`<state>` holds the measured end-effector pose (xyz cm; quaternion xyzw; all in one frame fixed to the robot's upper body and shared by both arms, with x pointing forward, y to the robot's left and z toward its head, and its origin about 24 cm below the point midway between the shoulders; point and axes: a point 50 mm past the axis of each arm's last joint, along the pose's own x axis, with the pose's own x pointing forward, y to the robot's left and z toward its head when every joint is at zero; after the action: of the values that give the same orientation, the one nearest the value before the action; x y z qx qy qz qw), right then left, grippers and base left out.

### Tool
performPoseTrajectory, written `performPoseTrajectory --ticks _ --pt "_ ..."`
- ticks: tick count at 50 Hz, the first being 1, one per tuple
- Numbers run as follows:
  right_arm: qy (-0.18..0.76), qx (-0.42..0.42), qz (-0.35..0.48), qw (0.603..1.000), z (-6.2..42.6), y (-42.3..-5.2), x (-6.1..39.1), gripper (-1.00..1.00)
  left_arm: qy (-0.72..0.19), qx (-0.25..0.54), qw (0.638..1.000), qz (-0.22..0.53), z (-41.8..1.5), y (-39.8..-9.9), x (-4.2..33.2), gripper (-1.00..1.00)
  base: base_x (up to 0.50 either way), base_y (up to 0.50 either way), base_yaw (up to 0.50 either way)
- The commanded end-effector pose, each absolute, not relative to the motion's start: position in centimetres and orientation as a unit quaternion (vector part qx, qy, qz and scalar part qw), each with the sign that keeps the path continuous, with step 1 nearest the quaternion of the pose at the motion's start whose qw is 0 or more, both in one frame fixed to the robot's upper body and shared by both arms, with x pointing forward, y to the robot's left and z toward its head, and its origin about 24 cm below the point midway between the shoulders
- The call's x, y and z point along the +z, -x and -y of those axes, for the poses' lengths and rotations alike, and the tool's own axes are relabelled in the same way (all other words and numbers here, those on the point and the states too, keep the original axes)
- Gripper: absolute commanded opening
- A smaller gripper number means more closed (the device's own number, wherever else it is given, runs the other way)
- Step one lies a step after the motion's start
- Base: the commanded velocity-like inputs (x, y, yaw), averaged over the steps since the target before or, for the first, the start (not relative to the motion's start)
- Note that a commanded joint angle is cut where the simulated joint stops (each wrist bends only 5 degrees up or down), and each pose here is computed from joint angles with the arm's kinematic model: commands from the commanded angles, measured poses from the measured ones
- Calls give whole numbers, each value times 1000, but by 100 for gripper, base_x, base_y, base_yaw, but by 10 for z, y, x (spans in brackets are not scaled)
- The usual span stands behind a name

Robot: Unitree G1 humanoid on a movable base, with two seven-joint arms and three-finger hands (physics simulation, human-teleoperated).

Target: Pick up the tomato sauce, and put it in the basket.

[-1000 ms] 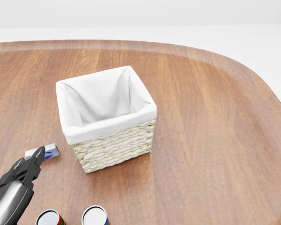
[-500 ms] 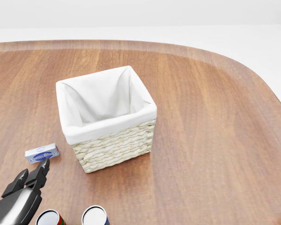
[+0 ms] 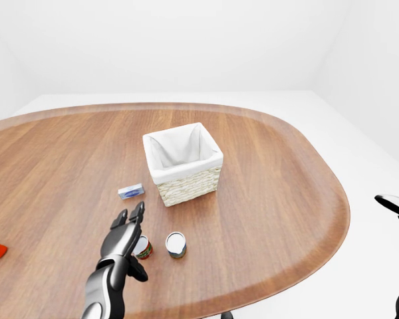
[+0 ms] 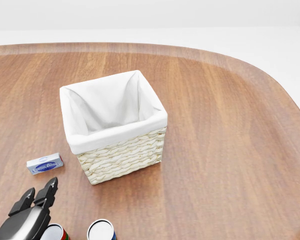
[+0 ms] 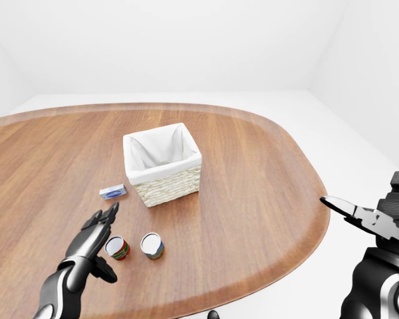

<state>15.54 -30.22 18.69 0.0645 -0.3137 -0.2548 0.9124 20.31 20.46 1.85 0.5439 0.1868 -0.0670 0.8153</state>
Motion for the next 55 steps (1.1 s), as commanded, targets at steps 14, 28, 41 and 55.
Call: performPoseTrajectory --ticks 14,28,41,55 --pt "-64 -255 316 912 302 -155 188 100 -561 -66 797 -214 -211 -205 0 100 0 0 0" --pt "-62 -254 336 905 301 -152 197 100 -565 -65 793 -217 -214 -207 -6 100 0 0 0" --pt "-61 -253 341 903 300 -152 199 100 -563 -71 791 -227 -214 -207 -16 100 0 0 0" --pt "-62 -253 338 905 300 -153 198 100 -566 -72 786 -237 -218 -209 -23 100 0 0 0"
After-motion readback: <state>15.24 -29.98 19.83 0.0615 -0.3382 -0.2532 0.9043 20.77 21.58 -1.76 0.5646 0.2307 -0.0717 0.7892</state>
